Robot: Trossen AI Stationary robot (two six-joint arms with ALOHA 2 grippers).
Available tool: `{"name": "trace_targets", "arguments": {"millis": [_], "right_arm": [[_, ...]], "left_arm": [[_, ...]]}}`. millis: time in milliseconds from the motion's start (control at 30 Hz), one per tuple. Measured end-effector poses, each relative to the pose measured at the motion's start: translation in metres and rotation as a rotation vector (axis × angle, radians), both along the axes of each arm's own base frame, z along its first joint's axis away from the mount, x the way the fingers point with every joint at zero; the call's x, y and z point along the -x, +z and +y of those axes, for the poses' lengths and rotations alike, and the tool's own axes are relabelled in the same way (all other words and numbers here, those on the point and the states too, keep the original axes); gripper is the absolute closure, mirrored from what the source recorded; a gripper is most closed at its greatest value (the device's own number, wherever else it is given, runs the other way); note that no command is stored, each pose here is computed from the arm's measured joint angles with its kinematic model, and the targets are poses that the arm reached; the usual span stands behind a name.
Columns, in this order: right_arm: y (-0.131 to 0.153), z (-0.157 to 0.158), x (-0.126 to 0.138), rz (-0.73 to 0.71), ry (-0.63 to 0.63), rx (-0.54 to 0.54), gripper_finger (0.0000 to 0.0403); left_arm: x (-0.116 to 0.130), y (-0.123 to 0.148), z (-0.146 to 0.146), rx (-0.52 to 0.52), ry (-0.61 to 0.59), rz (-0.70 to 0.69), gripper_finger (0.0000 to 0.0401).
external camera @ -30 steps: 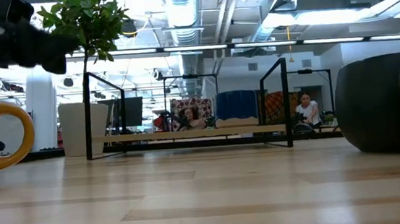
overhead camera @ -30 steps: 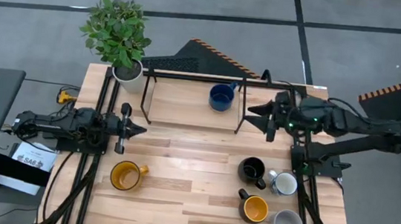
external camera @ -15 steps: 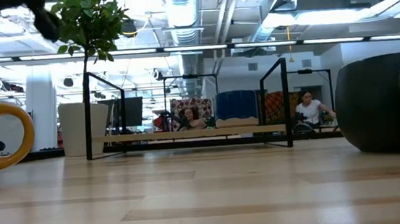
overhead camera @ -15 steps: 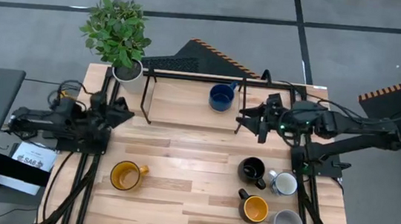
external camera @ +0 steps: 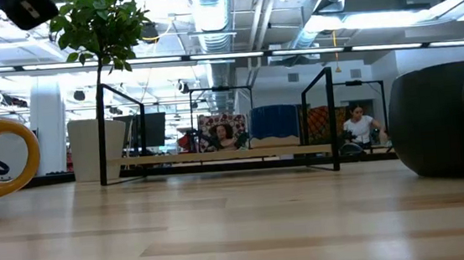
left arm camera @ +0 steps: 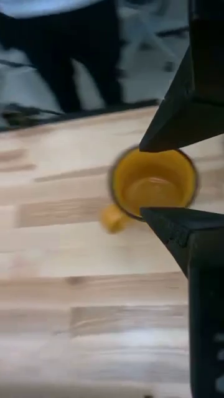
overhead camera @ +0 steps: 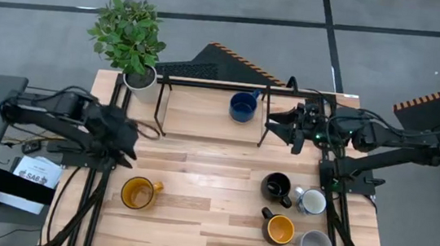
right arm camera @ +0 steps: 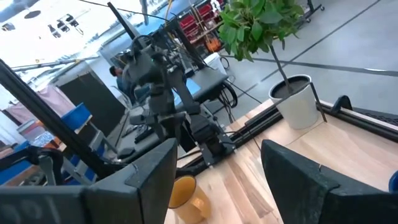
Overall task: Place coffee mugs
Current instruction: Put the yellow mug on the shelf
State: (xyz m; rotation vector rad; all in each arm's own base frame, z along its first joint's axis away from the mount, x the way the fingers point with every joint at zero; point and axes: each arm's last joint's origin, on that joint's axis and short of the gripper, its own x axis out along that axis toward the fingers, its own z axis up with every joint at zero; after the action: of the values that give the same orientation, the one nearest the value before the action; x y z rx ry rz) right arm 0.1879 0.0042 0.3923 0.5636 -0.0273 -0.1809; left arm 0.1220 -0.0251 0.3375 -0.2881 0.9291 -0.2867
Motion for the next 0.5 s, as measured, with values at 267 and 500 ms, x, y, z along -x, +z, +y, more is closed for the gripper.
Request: {"name": "trace_targets", "arguments": {"millis": [267,500], "right_arm": [[-0.001,0.000,-0.001,0.012,0.000,0.001,0.0143],[-0.003,0.000,-0.001,0.032,0.000,0.002,0.0143]], "left_arm": [[-0.021,-0.057,-0.024,-0.097,-0.103,0.145,0.0262],[-0.025,-0.101,-0.038,-0.136,-0.060,0.118,0.0262]]}}
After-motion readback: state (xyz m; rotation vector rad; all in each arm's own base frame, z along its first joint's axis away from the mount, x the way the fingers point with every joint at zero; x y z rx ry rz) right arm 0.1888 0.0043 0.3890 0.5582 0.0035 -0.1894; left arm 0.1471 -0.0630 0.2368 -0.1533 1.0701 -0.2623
